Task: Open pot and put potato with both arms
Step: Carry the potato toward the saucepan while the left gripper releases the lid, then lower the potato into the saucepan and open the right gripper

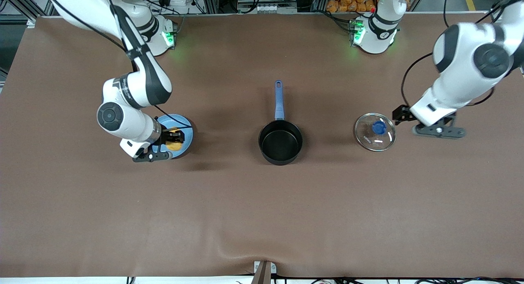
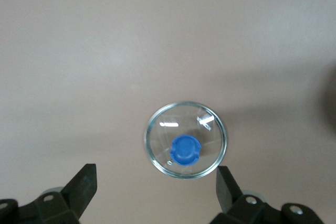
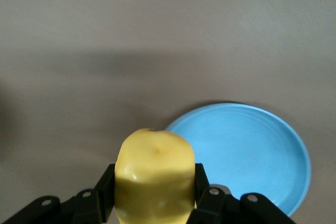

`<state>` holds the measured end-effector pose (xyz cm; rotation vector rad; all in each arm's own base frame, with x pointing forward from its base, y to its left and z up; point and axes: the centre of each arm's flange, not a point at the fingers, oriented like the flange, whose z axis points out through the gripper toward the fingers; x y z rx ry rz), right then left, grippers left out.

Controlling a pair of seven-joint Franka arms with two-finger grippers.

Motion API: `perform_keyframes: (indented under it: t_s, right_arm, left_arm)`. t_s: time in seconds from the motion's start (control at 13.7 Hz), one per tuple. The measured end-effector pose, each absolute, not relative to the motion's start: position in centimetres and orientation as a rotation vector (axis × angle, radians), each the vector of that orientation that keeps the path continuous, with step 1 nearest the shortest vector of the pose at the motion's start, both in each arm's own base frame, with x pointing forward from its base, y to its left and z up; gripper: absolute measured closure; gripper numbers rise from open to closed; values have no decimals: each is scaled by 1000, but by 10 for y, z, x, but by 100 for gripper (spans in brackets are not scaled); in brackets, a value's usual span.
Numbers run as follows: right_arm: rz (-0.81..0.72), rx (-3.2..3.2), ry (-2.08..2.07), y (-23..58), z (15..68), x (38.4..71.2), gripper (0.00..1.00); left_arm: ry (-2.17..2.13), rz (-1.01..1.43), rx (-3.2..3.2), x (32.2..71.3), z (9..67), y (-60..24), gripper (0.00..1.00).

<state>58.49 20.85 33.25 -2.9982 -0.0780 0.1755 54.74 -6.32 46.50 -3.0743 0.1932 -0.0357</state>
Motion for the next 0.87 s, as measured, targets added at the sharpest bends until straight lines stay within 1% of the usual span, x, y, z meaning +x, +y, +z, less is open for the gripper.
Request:
perform_keyframes:
  t_s: [0.15,0.29,0.44,0.58,0.87]
  right_arm:
    - [127,-2979,-30,260,381,594,39]
    - [92,-2961,-33,325,405,593,39]
    - [81,-2944,24,384,409,592,39]
    - [56,-2916,64,437,406,592,39]
    - [-3,-2867,57,505,382,579,39]
  left_arm:
    - [145,-103,-3080,556,501,-51,0]
    - [43,-151,-3101,562,539,-45,0]
    - [-46,-195,-3144,565,571,-47,0]
    - [-56,-203,-3162,564,592,-53,0]
    - [-43,-159,-3170,558,609,-61,0]
